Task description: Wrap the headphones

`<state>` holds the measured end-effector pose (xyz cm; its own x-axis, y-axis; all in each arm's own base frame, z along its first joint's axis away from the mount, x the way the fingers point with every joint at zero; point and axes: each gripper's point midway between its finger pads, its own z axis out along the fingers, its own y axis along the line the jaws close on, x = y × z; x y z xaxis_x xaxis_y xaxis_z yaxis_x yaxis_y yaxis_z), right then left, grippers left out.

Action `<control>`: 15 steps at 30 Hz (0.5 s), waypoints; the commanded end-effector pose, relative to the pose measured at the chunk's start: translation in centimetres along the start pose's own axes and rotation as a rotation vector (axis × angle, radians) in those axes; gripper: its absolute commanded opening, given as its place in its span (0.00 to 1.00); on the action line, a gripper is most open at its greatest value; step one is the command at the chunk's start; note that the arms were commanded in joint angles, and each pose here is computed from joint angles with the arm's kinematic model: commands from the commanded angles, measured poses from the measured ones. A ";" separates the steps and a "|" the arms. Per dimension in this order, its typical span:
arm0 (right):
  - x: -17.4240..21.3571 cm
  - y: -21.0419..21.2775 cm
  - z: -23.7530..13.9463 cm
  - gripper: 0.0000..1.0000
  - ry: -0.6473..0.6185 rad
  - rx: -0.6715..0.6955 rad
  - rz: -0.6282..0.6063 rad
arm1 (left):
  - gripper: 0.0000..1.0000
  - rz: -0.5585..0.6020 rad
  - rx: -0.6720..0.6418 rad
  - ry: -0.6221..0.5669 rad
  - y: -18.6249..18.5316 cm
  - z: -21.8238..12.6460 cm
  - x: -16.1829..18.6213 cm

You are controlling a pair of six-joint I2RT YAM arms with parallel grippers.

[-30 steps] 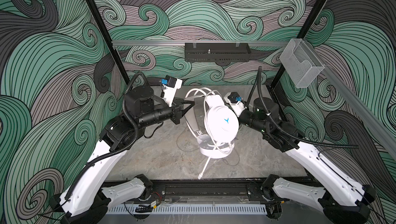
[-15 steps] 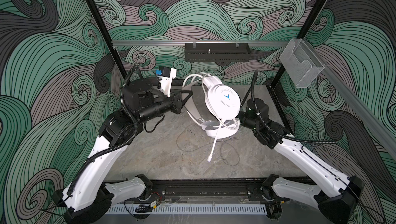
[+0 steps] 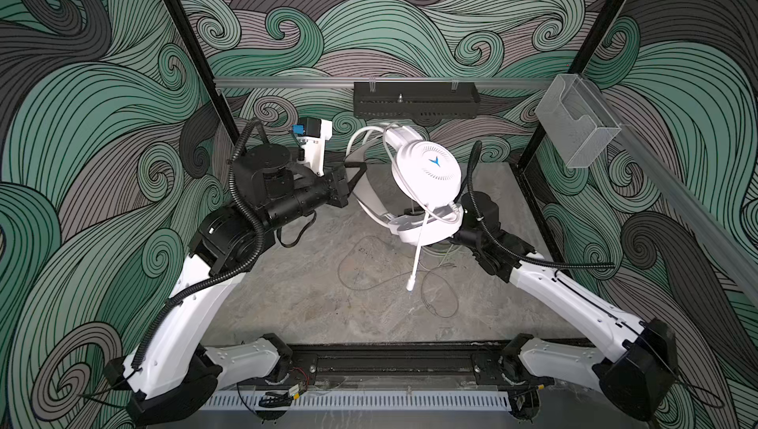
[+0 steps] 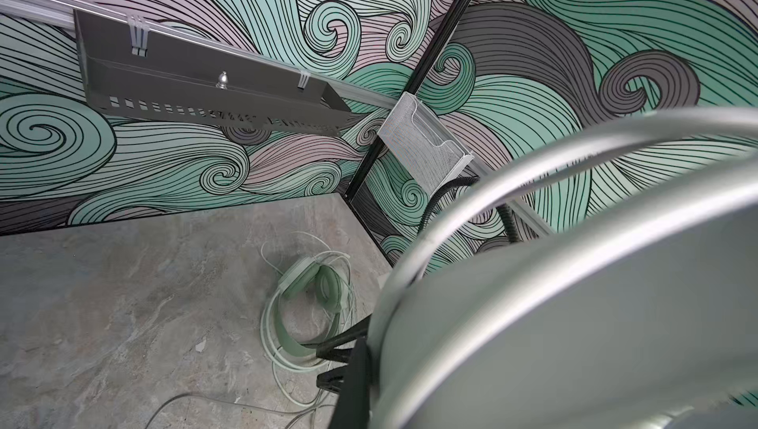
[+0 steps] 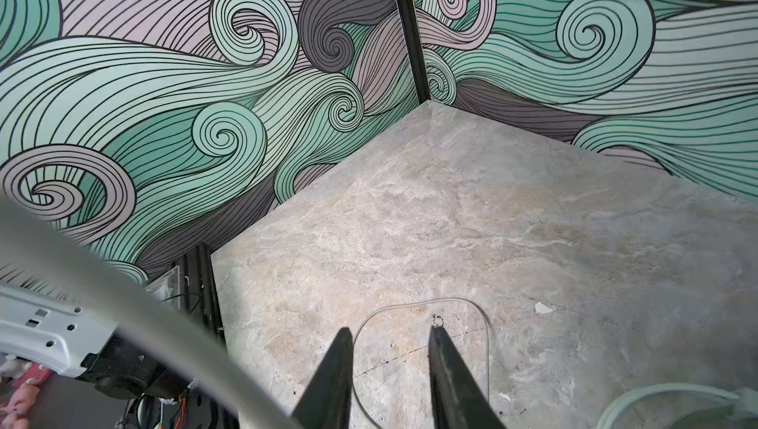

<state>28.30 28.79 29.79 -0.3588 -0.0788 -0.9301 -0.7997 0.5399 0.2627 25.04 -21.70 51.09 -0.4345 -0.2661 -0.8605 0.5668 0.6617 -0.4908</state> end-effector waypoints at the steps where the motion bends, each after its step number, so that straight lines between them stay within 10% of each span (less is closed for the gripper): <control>1: 0.1 0.0 0.1 0.32 -0.022 -0.022 0.027 | 0.00 -0.048 0.040 -0.148 -1.8 -1.5 -4.0; 15: 3.0 -1.1 1.5 0.27 0.017 -0.033 0.107 | 0.00 -0.082 0.026 -0.212 -1.8 -1.2 -6.0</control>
<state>28.62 28.87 25.89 -0.4529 -0.0639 -0.8892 -0.7633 0.5432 0.3498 26.57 -21.21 53.44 -0.3914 -0.3656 -0.8445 0.5226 0.6671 -0.5310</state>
